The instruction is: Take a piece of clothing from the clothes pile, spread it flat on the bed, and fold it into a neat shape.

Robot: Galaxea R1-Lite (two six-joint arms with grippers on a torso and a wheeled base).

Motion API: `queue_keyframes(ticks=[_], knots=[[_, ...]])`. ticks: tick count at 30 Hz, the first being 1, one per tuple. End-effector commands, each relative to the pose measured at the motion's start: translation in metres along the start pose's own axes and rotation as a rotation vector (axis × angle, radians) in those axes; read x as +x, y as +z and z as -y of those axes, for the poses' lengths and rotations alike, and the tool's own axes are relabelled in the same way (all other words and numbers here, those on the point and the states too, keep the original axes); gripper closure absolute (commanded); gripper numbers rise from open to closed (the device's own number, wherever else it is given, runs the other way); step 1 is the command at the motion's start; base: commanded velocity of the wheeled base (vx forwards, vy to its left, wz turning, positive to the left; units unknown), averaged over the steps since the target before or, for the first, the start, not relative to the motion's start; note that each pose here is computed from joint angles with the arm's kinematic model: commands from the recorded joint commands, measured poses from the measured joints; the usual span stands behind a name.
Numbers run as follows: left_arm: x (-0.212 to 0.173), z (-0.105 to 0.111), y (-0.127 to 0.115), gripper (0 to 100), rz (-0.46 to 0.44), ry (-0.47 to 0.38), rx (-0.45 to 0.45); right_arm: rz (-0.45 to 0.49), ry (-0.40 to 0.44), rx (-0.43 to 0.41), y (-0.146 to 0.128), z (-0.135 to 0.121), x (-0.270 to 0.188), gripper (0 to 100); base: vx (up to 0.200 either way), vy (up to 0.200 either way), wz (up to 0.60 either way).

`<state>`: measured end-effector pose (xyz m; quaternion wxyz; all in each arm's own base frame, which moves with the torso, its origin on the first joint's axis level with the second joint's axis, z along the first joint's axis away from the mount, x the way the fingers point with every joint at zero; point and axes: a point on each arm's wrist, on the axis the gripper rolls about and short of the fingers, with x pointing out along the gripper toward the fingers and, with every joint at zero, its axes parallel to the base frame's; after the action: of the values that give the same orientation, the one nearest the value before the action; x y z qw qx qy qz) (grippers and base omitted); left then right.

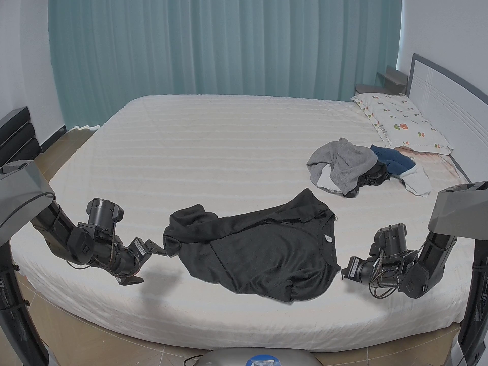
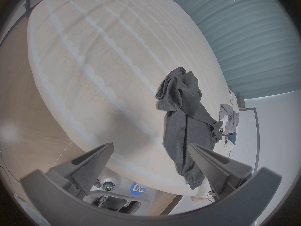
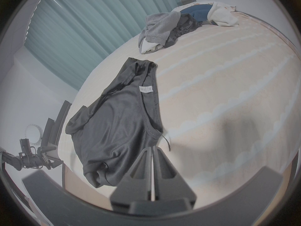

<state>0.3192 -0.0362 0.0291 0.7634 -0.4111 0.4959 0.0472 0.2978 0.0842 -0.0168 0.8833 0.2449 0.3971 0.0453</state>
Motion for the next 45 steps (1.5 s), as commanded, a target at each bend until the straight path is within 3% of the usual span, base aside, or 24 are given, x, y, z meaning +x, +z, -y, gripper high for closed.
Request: queue_keyframes(ticks=[1,4,8,16,17,23,31,33,35,41,45], knots=[[0.000,0.000,0.000,0,0.000,0.001,-0.001,-0.023,0.020,-0.010,-0.007,-0.005,0.003,0,0.000,0.000,0.00],[0.000,0.000,0.000,0,0.000,0.001,-0.001,-0.066,0.038,-0.035,-0.019,-0.011,0.016,0,0.000,0.000,0.00],[0.000,0.000,0.000,0,0.000,0.001,-0.001,-0.040,0.056,0.014,-0.020,-0.023,0.034,0,0.000,0.000,0.00],[0.001,-0.001,0.000,0,-0.001,0.002,-0.002,-0.035,0.059,0.001,-0.020,-0.026,0.045,0,0.000,0.000,0.00],[0.001,-0.001,0.000,0,-0.001,0.002,-0.002,-0.030,0.059,0.000,-0.020,-0.026,0.046,100,0.000,0.000,0.00],[0.001,-0.001,0.000,0,-0.001,0.002,-0.002,-0.004,0.024,0.009,-0.016,-0.022,0.045,100,0.000,0.000,0.00],[0.000,0.000,0.000,0,-0.001,0.002,-0.005,0.038,-0.044,0.058,0.004,0.013,0.024,100,0.000,0.000,0.00],[0.000,0.000,0.000,0,-0.001,0.002,-0.005,0.038,-0.044,0.058,0.004,0.013,0.024,100,0.000,0.000,0.00],[0.000,0.001,0.001,0,0.003,-0.001,-0.007,0.066,-0.028,0.062,0.017,0.029,0.015,100,0.000,0.000,0.00],[-0.005,0.029,0.023,0,0.070,-0.090,-0.090,0.169,0.012,0.032,0.037,0.045,0.008,100,0.000,0.000,0.00],[0.007,0.046,0.025,0,0.097,-0.086,-0.068,0.182,0.020,0.042,0.041,0.047,0.008,100,0.000,0.000,0.00]])
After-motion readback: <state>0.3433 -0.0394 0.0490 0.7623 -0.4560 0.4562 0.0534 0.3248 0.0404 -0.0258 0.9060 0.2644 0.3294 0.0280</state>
